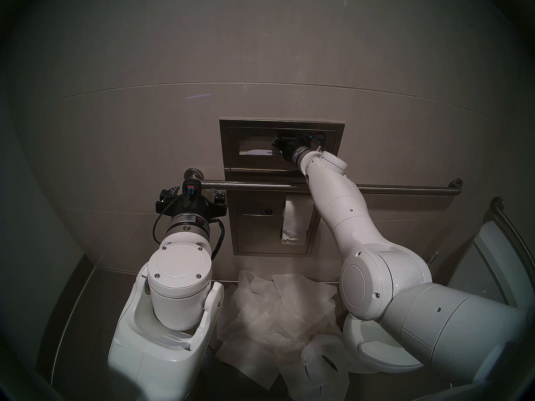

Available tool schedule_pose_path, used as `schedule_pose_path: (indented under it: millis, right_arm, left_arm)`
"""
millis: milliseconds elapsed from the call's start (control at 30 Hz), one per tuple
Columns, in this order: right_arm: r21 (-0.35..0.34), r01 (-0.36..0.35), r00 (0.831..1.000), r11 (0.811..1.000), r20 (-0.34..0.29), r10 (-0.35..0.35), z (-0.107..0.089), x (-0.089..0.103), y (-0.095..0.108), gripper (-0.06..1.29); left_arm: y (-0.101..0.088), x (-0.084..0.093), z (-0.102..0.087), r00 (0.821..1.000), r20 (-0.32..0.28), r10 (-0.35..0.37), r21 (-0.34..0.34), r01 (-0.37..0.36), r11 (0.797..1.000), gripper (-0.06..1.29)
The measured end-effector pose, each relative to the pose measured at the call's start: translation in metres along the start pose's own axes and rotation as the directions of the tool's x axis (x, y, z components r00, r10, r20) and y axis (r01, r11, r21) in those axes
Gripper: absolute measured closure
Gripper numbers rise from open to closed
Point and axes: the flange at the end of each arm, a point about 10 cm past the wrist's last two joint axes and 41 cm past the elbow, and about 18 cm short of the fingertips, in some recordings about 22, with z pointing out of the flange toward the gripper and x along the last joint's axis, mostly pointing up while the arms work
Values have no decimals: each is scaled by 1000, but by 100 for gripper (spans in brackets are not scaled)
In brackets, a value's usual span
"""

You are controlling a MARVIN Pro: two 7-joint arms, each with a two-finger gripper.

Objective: Take out a toilet seat cover

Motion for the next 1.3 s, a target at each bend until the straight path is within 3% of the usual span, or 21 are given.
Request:
schedule_pose_path:
  millis: [233,267,300,767,1033,1300]
  right_arm:
    - [-2,-47,999,999,-20,47,2,11,6,27]
    - [-2,-53,998,999,-20,53,2,12,7,54]
    - [-2,-63,998,998,-19,63,3,12,7,127]
    - [40,-167,985,985,-30,169,14,1,3,127]
    - [144,-211,975,967,-35,218,15,-23,-15,127]
    - [222,-265,962,938,-4,273,8,-68,-27,127]
  left_arm:
    - [0,0,0,1000,0,0,1,0,1000,-2]
    - [0,0,0,1000,0,0,1,0,1000,-2]
    - [0,0,0,1000,0,0,1,0,1000,-2]
    - [-1,2,-1,1000,-6,-3,-1,3,1000,-2]
    - [-1,4,-2,1000,-13,-6,-6,5,1000,-2]
    - [-1,6,-3,1000,-17,-6,-16,6,1000,-2]
